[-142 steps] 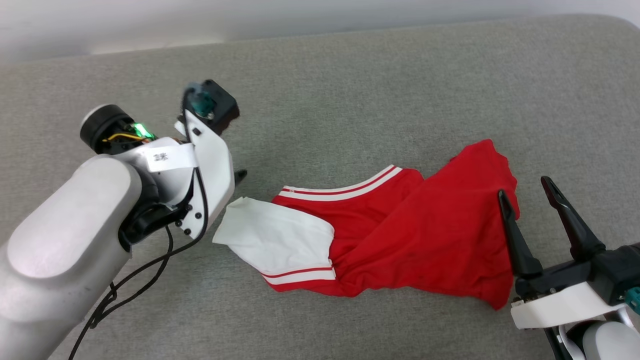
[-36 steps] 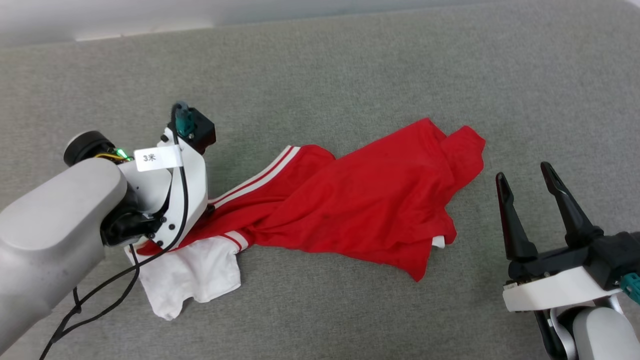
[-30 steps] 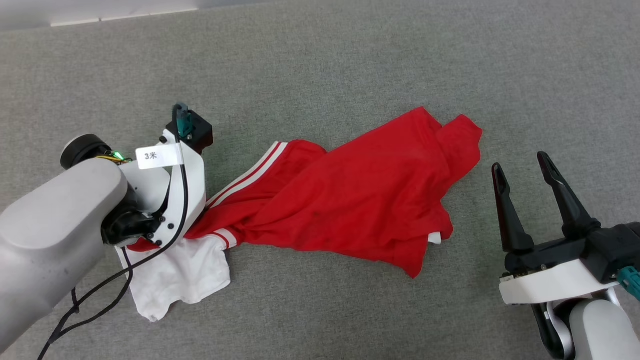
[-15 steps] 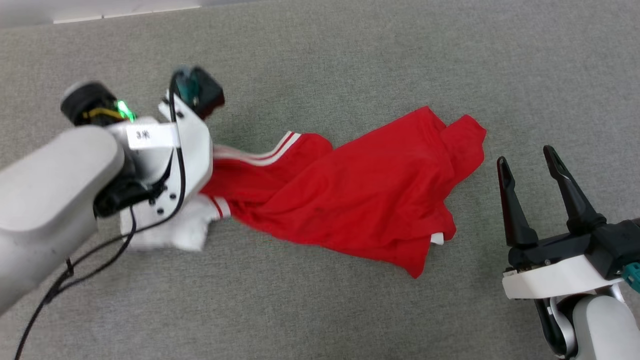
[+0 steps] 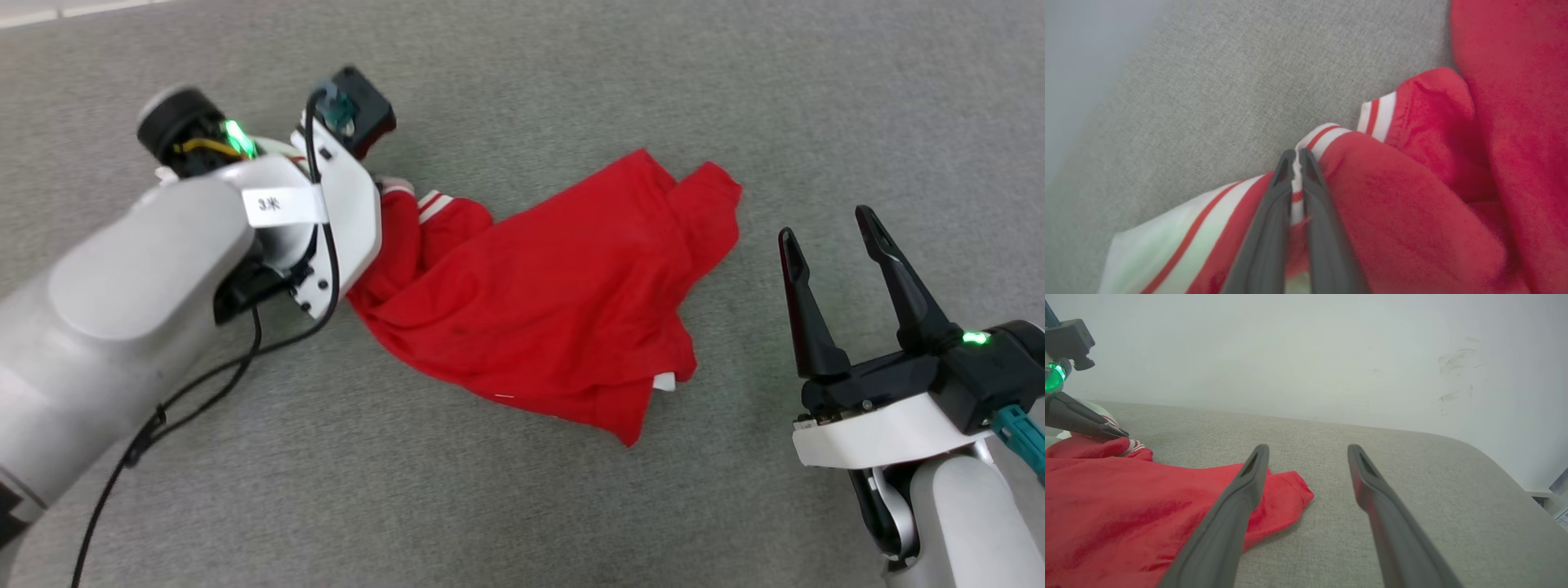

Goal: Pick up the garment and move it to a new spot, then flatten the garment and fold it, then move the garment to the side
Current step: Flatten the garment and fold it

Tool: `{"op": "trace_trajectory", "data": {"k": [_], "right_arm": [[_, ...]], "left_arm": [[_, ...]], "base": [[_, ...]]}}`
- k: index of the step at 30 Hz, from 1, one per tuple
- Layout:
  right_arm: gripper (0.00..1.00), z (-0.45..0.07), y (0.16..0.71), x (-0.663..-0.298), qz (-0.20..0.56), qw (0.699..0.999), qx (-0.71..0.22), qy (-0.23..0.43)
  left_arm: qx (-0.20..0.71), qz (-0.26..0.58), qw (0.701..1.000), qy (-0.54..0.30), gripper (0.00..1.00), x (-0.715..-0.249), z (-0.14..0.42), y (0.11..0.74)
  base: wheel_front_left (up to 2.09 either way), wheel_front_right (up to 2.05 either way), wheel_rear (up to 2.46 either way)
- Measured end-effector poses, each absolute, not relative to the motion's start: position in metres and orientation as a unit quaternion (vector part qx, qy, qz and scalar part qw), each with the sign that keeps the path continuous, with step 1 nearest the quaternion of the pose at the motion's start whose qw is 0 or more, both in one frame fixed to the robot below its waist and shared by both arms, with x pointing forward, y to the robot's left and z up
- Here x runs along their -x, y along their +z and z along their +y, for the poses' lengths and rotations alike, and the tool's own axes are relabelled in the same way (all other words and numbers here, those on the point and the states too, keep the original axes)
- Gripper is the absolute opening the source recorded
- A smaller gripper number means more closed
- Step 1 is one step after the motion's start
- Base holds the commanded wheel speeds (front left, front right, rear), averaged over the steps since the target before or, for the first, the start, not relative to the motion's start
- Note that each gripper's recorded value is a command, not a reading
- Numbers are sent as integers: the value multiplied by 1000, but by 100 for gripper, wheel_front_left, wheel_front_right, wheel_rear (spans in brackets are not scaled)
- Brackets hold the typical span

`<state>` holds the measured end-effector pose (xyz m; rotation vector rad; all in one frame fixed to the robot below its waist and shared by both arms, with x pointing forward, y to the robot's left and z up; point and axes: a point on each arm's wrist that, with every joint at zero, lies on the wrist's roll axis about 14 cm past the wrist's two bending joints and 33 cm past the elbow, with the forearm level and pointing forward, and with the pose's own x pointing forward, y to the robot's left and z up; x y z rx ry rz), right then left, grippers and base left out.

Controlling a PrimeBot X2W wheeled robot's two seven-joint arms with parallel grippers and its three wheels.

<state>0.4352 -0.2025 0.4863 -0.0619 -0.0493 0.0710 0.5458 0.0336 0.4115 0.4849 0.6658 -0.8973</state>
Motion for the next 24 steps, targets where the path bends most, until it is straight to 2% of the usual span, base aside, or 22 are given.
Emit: {"op": "trace_trajectory", "data": {"k": [4,5,6,11,14,18,24], "right_arm": [[100,-210,485,-433,-21,999,35,24],[100,-211,486,-432,-21,999,35,21],[100,-212,486,-432,-22,999,36,19],[100,-213,493,-426,-29,999,33,15],[100,-213,504,-425,-44,998,34,16],[100,-217,523,-424,-69,996,50,23],[100,-217,570,-443,-133,985,97,57]], "left_arm": [[-217,332,814,-425,0,-541,26,388],[-217,333,814,-423,64,-542,27,386],[-215,329,816,-423,100,-542,27,388],[-220,246,844,-424,100,-551,29,418],[-204,151,881,-399,100,-569,36,461],[-177,29,922,-343,100,-573,54,516],[-148,-46,963,-221,100,-554,113,558]], "base": [[0,0,0],[0,0,0],[0,0,0],[0,0,0],[0,0,0],[0,0,0],[0,0,0]]}}
